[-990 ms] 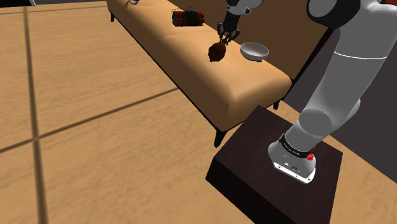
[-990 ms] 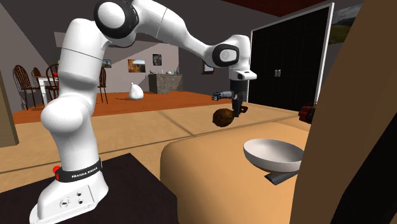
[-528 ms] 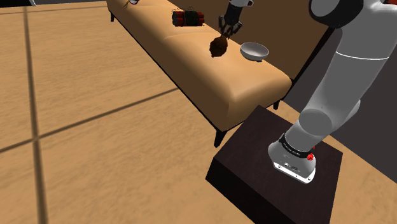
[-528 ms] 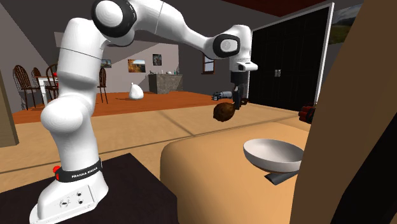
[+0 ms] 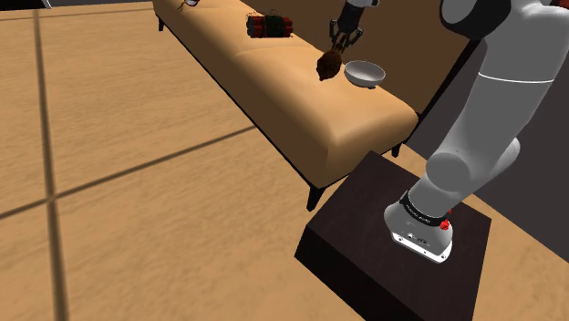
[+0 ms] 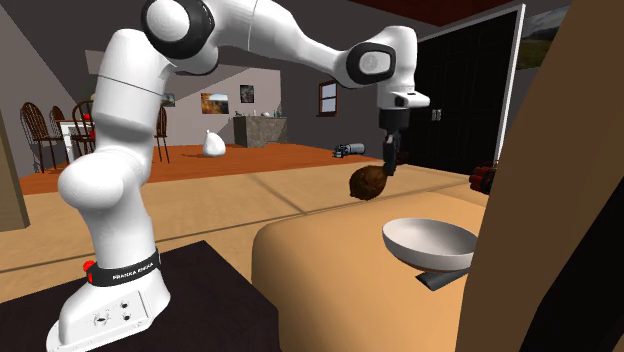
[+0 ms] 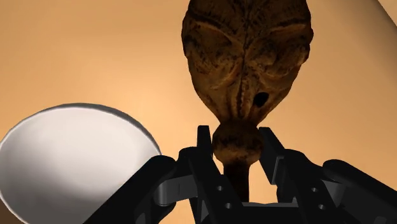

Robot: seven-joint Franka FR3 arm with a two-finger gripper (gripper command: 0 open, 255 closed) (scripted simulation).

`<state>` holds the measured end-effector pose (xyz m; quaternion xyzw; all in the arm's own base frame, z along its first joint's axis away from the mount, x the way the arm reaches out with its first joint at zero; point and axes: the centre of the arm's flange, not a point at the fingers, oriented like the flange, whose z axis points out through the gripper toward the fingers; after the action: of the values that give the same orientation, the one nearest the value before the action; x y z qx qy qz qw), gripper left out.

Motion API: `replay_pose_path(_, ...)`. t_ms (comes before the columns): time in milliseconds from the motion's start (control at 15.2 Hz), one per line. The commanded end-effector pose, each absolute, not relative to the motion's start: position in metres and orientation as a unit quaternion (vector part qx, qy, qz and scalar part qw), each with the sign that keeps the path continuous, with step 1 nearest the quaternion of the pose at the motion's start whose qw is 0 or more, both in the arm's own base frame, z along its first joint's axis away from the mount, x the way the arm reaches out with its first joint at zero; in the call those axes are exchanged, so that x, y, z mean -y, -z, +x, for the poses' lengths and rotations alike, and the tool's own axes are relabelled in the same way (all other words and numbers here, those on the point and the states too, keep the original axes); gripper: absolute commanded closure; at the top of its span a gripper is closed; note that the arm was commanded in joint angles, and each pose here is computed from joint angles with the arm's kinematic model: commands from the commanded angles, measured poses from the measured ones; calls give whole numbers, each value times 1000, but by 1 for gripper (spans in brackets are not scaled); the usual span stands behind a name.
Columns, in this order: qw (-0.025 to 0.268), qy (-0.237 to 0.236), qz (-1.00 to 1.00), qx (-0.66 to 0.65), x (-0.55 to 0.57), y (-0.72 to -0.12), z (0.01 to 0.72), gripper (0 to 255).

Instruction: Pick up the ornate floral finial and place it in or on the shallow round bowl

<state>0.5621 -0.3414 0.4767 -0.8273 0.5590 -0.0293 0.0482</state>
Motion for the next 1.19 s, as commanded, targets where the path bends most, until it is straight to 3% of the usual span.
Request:
replay_pose_path(0, 48, 30, -828, -558, 367, -476, 552, 255)
replay_pose_path(1122, 48, 30, -828, -558, 546, -454, 482, 255)
